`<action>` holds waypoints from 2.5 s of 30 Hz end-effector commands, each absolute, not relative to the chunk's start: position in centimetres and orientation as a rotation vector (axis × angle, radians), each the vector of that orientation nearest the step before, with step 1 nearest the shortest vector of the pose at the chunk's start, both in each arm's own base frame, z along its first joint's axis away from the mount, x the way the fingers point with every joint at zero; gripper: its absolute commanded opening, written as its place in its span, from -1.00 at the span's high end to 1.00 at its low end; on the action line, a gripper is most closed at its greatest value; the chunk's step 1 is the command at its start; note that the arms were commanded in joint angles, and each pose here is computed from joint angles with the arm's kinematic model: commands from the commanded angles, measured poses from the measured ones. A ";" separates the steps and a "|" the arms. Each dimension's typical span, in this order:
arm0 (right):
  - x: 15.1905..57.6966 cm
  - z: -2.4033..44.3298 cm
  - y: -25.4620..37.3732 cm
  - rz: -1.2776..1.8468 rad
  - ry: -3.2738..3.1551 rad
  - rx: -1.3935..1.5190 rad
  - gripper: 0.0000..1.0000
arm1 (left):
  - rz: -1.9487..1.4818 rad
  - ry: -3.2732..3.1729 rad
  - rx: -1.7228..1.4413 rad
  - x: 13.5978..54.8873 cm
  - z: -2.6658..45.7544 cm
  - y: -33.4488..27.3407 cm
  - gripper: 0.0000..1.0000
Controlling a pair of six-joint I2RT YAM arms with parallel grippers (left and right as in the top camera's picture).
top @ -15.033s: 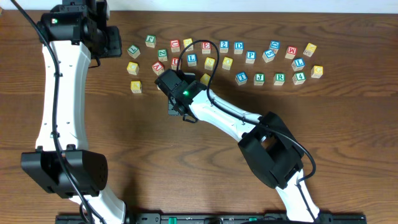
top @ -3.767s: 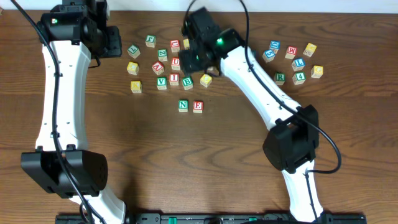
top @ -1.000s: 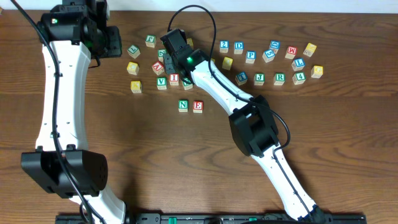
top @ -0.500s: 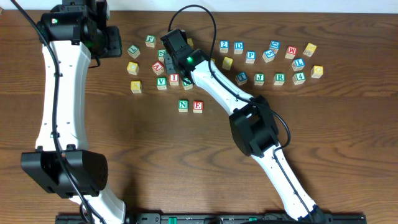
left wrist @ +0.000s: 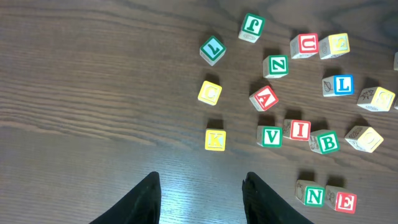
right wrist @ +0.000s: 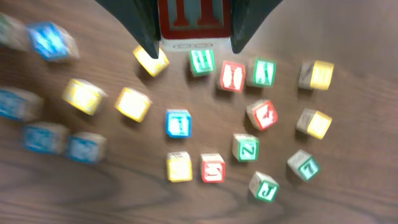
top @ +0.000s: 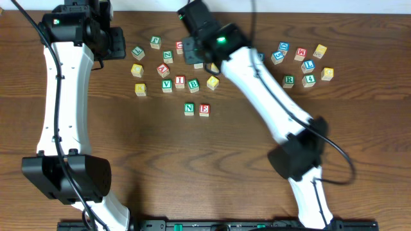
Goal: Spell out NEURIPS
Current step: 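Carry the U block and set it right of the E block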
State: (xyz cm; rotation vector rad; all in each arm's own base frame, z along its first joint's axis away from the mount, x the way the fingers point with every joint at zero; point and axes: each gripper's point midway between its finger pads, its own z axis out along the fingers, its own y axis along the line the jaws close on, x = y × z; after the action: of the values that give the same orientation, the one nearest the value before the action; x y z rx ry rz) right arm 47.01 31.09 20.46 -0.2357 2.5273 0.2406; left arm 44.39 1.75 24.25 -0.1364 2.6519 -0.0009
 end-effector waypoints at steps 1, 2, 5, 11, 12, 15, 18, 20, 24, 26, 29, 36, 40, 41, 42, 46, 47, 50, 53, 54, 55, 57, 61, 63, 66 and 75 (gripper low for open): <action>44.9 22.6 28.0 0.173 2.573 -0.232 0.75 | 0.008 2.638 -0.140 44.5 24.8 1.8 0.15; 44.3 22.4 27.4 0.151 2.605 -0.235 0.75 | 0.008 2.638 -0.140 44.5 24.8 1.8 0.15; 41.9 20.6 25.2 0.059 2.745 -0.213 0.69 | 0.008 2.638 -0.140 44.5 24.8 1.8 0.15; 39.2 17.1 23.5 -0.079 2.915 -0.248 0.70 | 0.008 2.638 -0.140 44.5 24.8 1.8 0.15; 38.9 16.5 23.4 -0.093 2.931 -0.248 0.70 | 0.008 2.638 -0.140 44.5 24.8 1.8 0.15; 38.0 14.0 22.9 -0.145 2.994 -0.226 0.70 | 0.008 2.638 -0.140 44.5 24.8 1.8 0.15; 37.0 11.6 22.4 -0.183 3.049 -0.214 0.71 | 0.008 2.638 -0.140 44.5 24.8 1.8 0.15; 36.5 10.3 22.3 -0.193 3.076 -0.219 0.73 | 0.008 2.638 -0.140 44.5 24.8 1.8 0.15; 36.0 8.1 22.3 -0.193 3.101 -0.225 0.72 | 0.008 2.638 -0.140 44.5 24.8 1.8 0.15; 36.0 7.3 22.3 -0.193 3.101 -0.210 0.72 | 0.008 2.638 -0.140 44.5 24.8 1.8 0.15; 36.5 6.1 22.6 -0.171 3.082 -0.179 0.72 | 0.008 2.638 -0.140 44.5 24.8 1.8 0.15; 37.7 3.4 23.7 -0.102 3.019 -0.121 0.60 | 0.008 2.638 -0.140 44.5 24.8 1.8 0.15; 38.6 2.8 24.3 -0.058 2.977 -0.109 0.60 | 0.008 2.638 -0.140 44.5 24.8 1.8 0.15; 38.8 2.7 24.5 -0.049 2.968 -0.108 0.61 | 0.008 2.638 -0.140 44.5 24.8 1.8 0.15; 38.9 2.7 24.6 -0.043 2.962 -0.107 0.61 | 0.008 2.638 -0.140 44.5 24.8 1.8 0.15; 39.5 2.7 25.1 -0.014 2.938 -0.107 0.60 | 0.008 2.638 -0.140 44.5 24.8 1.8 0.15; 39.6 2.6 25.3 -0.008 2.932 -0.108 0.61 | 0.008 2.638 -0.139 44.5 24.8 1.8 0.15; 39.5 2.1 25.3 -0.009 2.934 -0.110 0.59 | 0.008 2.638 -0.140 44.5 24.8 1.8 0.15; 39.4 2.0 25.3 -0.010 2.937 -0.098 0.59 | 0.008 2.638 -0.140 44.5 24.8 1.8 0.15; 39.4 2.0 25.3 -0.010 2.937 -0.096 0.58 | 0.008 2.638 -0.140 44.5 24.8 1.8 0.15; 39.4 1.9 25.3 -0.008 2.939 -0.096 0.58 | 0.008 2.638 -0.140 44.5 24.8 1.8 0.15; 39.4 1.8 25.3 -0.008 2.940 -0.097 0.56 | 0.008 2.638 -0.139 44.5 24.8 1.8 0.15; 39.4 1.8 25.3 -0.008 2.940 -0.097 0.55 | 0.008 2.638 -0.140 44.5 24.8 1.8 0.15; 39.4 1.8 25.3 -0.008 2.940 -0.097 0.55 | 0.008 2.638 -0.140 44.5 24.8 1.8 0.15; 39.5 1.8 25.4 -0.004 2.936 -0.096 0.55 | 0.008 2.638 -0.140 44.5 24.8 1.8 0.16; 39.6 1.8 25.5 0.000 2.932 -0.096 0.55 | 0.008 2.638 -0.140 44.5 24.8 1.8 0.15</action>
State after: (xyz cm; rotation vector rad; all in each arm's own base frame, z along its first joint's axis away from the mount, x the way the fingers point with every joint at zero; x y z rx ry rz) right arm 40.06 25.37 2.88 -0.1083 2.9125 0.0169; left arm 44.40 1.76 24.26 -0.1364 2.6515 -0.0009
